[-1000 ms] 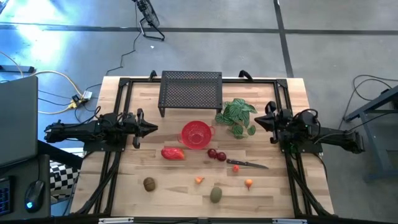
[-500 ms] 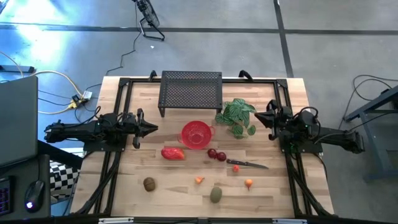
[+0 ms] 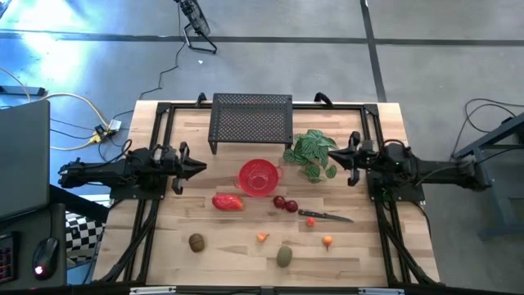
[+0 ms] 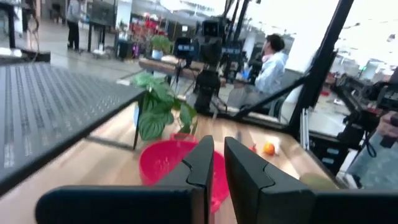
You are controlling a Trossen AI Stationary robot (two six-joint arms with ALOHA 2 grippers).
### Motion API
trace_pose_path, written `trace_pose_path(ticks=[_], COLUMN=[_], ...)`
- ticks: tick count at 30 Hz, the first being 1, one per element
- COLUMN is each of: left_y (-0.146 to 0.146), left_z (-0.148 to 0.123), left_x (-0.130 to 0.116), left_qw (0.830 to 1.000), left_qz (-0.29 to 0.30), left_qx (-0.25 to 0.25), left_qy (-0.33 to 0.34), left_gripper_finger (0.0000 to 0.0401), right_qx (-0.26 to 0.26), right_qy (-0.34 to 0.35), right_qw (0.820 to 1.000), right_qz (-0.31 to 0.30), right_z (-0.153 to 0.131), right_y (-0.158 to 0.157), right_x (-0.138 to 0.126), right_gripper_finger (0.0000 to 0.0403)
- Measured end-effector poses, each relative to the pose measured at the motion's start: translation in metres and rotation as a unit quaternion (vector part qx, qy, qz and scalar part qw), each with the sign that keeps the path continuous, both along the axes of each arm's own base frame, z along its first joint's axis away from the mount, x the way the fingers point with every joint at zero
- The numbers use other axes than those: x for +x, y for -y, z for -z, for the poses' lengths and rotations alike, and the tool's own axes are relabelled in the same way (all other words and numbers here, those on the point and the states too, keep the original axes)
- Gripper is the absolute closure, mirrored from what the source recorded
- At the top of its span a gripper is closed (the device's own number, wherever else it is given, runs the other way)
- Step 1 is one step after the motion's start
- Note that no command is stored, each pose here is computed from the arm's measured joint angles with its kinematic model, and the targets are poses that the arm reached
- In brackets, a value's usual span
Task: Pick & Place Fruit
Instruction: Put the red strainer bowl on the shelf
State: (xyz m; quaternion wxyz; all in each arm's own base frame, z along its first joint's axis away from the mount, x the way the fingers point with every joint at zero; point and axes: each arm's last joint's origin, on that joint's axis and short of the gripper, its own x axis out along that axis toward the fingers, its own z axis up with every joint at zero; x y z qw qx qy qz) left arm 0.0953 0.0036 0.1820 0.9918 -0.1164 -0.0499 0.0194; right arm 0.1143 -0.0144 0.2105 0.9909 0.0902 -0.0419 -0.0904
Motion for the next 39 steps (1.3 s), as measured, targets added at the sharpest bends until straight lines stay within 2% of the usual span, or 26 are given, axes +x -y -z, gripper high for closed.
trace_pose_path(ticks=[8, 14, 21, 24, 29, 34, 37, 39], left_y=[0.0, 0.0, -0.001, 0.0, 0.007, 0.017, 0.02, 0.021], left_z=[-0.006, -0.016, -0.028, -0.035, -0.054, -0.075, -0.082, -0.085], left_x=[0.005, 0.017, 0.046, 0.064, 0.097, 0.12, 0.129, 0.134], left_qw=[1.0, 1.0, 0.995, 0.991, 0.98, 0.958, 0.943, 0.939], left_qz=[0.0, 0.003, 0.004, 0.01, 0.036, 0.071, 0.087, 0.092], left_qx=[-0.005, -0.005, -0.002, 0.027, 0.104, 0.166, 0.191, 0.196], left_qy=[-0.028, -0.024, -0.099, -0.133, -0.167, -0.222, -0.258, -0.268], left_gripper_finger=[0.0366, 0.0366, 0.0366, 0.0366, 0.0366, 0.0366, 0.0366, 0.0366], right_qx=[0.008, 0.014, 0.014, 0.014, 0.016, 0.019, 0.018, 0.018], right_qy=[-0.065, -0.069, -0.068, -0.068, -0.068, -0.067, -0.068, -0.068], right_qw=[0.996, 0.992, 0.987, 0.986, 0.985, 0.985, 0.985, 0.985], right_qz=[0.064, 0.109, 0.146, 0.155, 0.155, 0.155, 0.155, 0.155], right_z=[0.011, 0.012, 0.012, 0.012, 0.012, 0.012, 0.012, 0.012], right_y=[0.004, 0.006, 0.008, 0.009, 0.009, 0.009, 0.009, 0.009], right_x=[0.003, 0.002, 0.001, 0.0, 0.0, 0.0, 0.0, 0.0], right_gripper_finger=[0.04, 0.04, 0.04, 0.04, 0.04, 0.04, 0.04, 0.04])
